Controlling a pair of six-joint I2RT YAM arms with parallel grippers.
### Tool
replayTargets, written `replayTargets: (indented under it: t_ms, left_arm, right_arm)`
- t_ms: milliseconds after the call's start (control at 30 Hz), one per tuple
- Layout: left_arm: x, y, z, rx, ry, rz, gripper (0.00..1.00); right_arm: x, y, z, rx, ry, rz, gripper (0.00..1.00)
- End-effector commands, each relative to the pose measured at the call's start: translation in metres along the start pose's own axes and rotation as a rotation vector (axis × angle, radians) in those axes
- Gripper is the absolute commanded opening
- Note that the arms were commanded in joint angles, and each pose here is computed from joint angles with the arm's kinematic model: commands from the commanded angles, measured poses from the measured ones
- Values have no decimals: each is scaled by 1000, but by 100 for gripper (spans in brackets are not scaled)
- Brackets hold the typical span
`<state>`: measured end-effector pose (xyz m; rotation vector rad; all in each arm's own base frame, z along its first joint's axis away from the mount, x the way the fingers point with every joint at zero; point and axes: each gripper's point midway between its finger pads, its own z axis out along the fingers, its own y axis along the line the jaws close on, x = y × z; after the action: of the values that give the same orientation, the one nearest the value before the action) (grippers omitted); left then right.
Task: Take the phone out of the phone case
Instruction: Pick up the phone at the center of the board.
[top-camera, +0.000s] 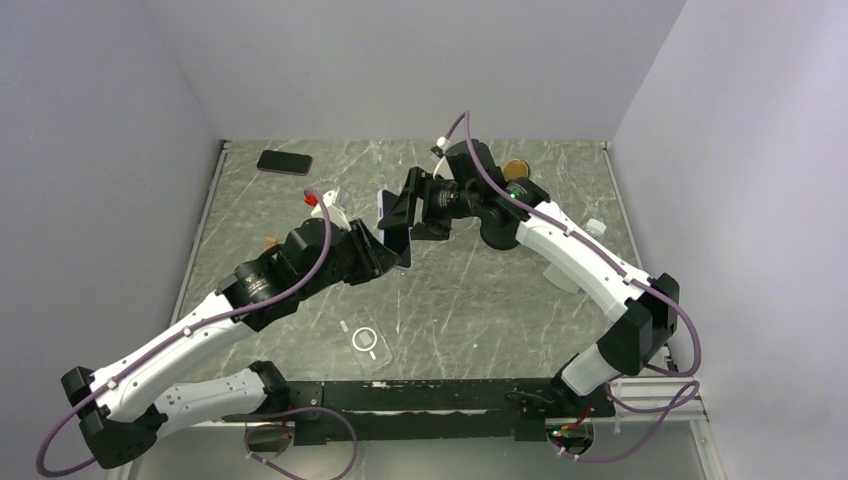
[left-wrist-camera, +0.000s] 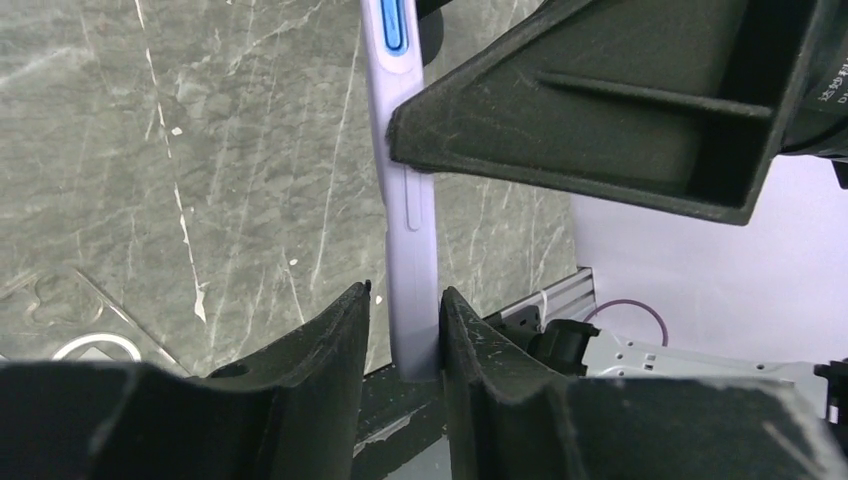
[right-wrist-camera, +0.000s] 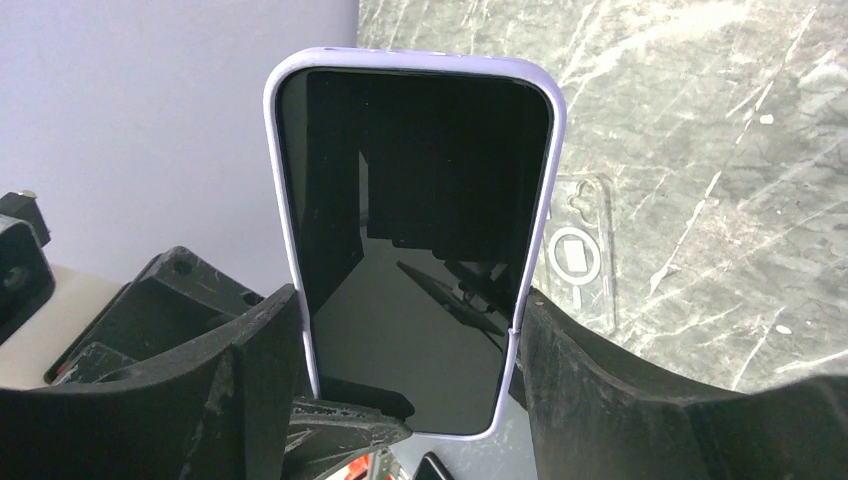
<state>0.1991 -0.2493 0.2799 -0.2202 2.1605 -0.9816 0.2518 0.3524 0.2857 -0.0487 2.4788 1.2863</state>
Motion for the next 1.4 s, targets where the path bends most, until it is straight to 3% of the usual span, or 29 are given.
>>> replayTargets:
  t_ms: [0, 200, 267, 367, 533, 567, 600, 800, 1067, 1167, 1367]
  left_arm:
    - [-20, -13, 3, 21, -73, 47, 33]
    - [-12, -14, 9, 15, -29, 33, 3]
    - [-12, -13, 6, 11, -30, 25, 0]
    - [-13, -14, -1, 39, -42, 16, 0]
    - [-11, -11, -18, 80, -41, -36, 0]
    - [-11, -11, -22, 96, -45, -39, 0]
    - [-12, -11, -26, 112, -47, -38, 0]
    - [-25, -10, -50, 189, -103, -64, 0]
    - [-36, -26, -76, 348, -156, -48, 0]
    - [-36, -42, -83, 480, -174, -33, 0]
    - [-43, -65, -94, 669, -230, -28, 0]
  right_arm:
    - [0, 36, -24, -122, -45, -38, 0]
    - [3, 40, -30, -117, -70, -47, 0]
    - [3, 39, -31, -104, -76, -53, 5]
    - [7, 38, -29, -105, -73, -53, 32]
    - [5, 34, -26, -85, -71, -109, 88]
    - [2, 35, -28, -75, -79, -135, 97]
    - [-1, 35, -29, -66, -84, -161, 100]
    - [-16, 40, -44, -36, -125, -282, 100]
    - [-32, 35, -62, -53, -112, -323, 100]
    - [-33, 44, -72, -191, -76, -313, 99]
    - [-24, 84, -98, -463, -68, -317, 85]
